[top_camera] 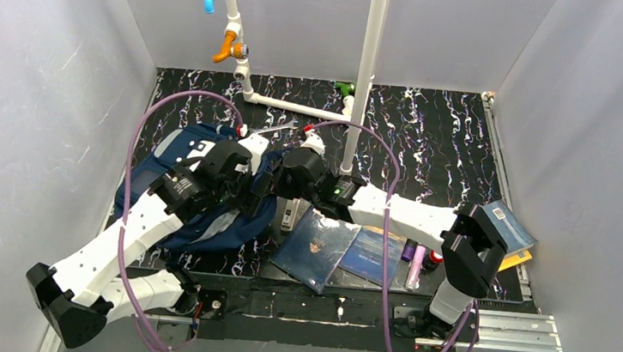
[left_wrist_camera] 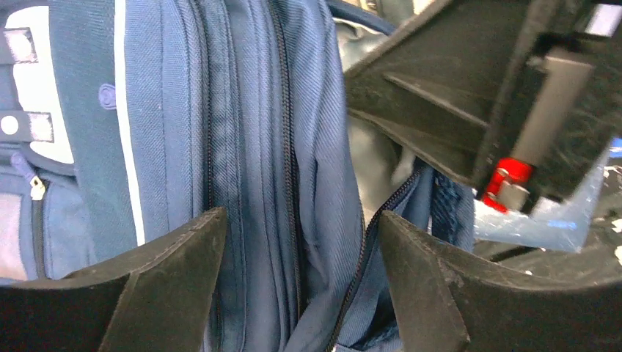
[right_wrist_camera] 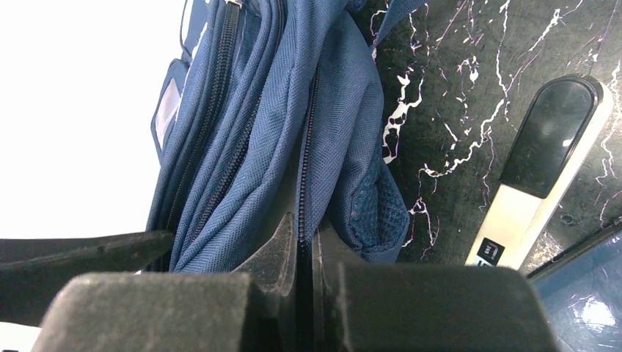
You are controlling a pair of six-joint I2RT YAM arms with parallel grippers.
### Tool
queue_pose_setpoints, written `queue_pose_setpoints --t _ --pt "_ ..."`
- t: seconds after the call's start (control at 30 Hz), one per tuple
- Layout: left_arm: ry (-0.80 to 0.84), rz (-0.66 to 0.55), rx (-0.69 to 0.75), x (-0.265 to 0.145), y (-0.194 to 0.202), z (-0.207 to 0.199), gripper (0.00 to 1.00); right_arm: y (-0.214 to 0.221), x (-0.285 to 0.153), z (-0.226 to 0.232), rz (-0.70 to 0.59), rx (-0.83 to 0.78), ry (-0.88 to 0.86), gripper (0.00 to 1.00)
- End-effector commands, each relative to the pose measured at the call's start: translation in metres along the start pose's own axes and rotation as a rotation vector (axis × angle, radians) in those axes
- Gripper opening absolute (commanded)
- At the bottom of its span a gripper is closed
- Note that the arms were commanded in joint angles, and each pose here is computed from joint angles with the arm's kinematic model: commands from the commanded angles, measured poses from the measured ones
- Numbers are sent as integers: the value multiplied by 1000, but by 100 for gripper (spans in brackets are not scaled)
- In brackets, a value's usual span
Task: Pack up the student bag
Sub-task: Unzip the student bag at the center of the board.
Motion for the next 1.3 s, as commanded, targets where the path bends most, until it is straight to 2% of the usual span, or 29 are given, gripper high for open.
queue_pose_setpoints --t 0.0,0.1,0.2,0.3,0.43,0.53,0.6,0.63,0.7,0.8,0.97,1.0,1.1,1.2,1.27 --pt "-214 -46 -11 -2 -8 17 70 -40 -32 47 -140 106 -204 1" --pt "-305 -37 36 4 -15 23 55 -39 -38 44 -161 133 -198 1" --pt "-404 -72 132 10 -33 30 26 -32 -49 35 -220 175 -162 1" --pt "-331 -177 238 12 -66 21 0 -20 -63 31 -300 203 -146 1" --pt "-228 -299 339 10 -100 8 0 -3 -69 33 -364 171 -124 1" --pt "-308 -291 376 7 -105 15 0 11 -49 35 -318 127 -123 1" --pt "-358 -256 386 6 -90 24 0 22 -37 43 -258 67 -185 1" --pt "-375 -244 378 5 -80 29 0 26 -32 47 -234 37 -209 5" --pt "-370 -228 359 4 -59 35 0 33 -24 55 -183 -45 -250 30" --pt "-358 -210 330 4 -32 42 0 39 -24 56 -89 -243 -263 59" --pt "-338 -202 269 2 -15 44 0 32 -62 20 -8 -534 -152 94" --pt "-344 -205 269 3 -14 44 0 29 -73 10 17 -571 -114 97" --pt "-387 -199 270 8 -15 47 0 30 -105 -25 95 -585 -39 98" --pt "-407 -193 242 10 -19 46 0 46 -131 -69 193 -437 14 98" --pt "-383 -199 220 10 -20 43 0 63 -144 -90 248 -322 -29 98"
Point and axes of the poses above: each gripper's point midway between its finger pads, its own x axis out along the fingers, its own z axis along the line the jaws close on, y = z × x, the point moved 8 cm from there along -x, back along the fingers, and after that the axes turned 9 degrees about -x, right-handed, at the moved point
